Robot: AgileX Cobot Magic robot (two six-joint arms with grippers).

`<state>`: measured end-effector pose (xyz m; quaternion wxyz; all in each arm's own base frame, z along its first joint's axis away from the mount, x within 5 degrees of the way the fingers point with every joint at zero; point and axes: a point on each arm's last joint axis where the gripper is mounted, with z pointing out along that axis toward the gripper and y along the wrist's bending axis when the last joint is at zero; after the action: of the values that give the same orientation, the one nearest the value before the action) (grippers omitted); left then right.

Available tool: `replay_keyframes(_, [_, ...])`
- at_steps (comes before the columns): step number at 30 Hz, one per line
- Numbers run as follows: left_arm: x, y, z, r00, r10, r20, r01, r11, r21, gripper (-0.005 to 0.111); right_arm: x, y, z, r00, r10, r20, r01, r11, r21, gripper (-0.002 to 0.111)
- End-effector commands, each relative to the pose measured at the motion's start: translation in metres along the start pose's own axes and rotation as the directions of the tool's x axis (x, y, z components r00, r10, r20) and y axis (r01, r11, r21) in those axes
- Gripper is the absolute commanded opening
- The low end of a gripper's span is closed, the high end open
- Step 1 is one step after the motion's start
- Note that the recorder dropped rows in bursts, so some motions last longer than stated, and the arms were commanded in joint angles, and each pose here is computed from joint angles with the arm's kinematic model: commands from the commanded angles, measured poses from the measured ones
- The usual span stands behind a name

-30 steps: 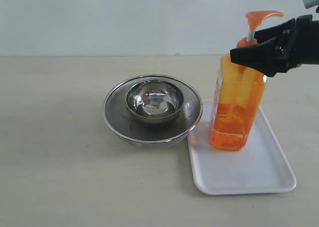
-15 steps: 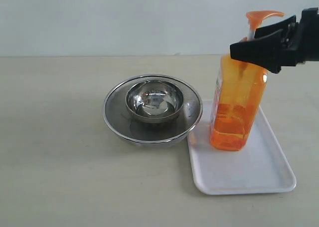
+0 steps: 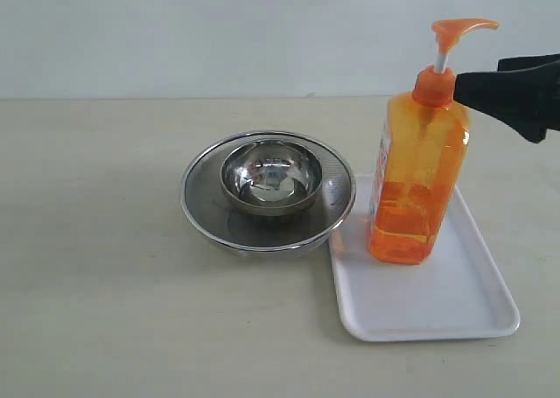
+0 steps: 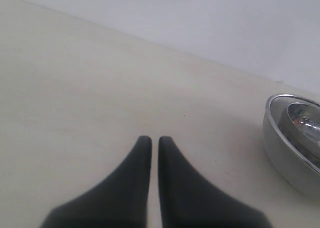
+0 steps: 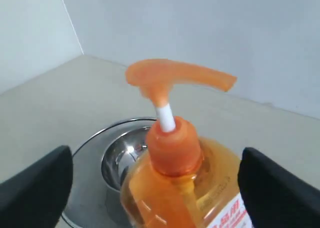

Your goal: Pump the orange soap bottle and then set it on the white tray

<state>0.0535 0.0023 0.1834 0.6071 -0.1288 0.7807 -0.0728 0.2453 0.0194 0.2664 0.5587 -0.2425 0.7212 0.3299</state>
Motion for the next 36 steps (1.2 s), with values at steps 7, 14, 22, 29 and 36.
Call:
replay_keyframes(7, [0.001,0.000,0.000,1.000,-0.006,0.001,0.006,1.000,0.002,0.005,0.028,0.024,-0.014,0.984,0.124,0.125,-0.127,0.992,0.018,0.038])
replay_keyframes(14, [0.001,0.000,0.000,1.000,-0.006,0.001,0.006,1.000,0.002,0.005,0.051,0.040,-0.023,0.973,0.137,0.184,-0.146,0.989,0.034,0.000])
replay_keyframes(22, [0.001,0.000,0.000,1.000,-0.006,0.001,0.006,1.000,0.002,0.005,0.072,0.065,-0.039,0.964,0.122,0.238,-0.149,0.984,0.098,0.000])
replay_keyframes(29, [0.001,0.000,0.000,1.000,-0.006,0.001,0.006,1.000,0.002,0.005,0.090,0.082,-0.042,0.962,0.220,0.160,-0.229,0.973,0.034,0.000])
replay_keyframes(36, [0.001,0.000,0.000,1.000,-0.006,0.001,0.006,1.000,0.002,0.005,0.090,0.082,-0.042,0.963,0.219,0.157,-0.227,0.973,0.033,0.000])
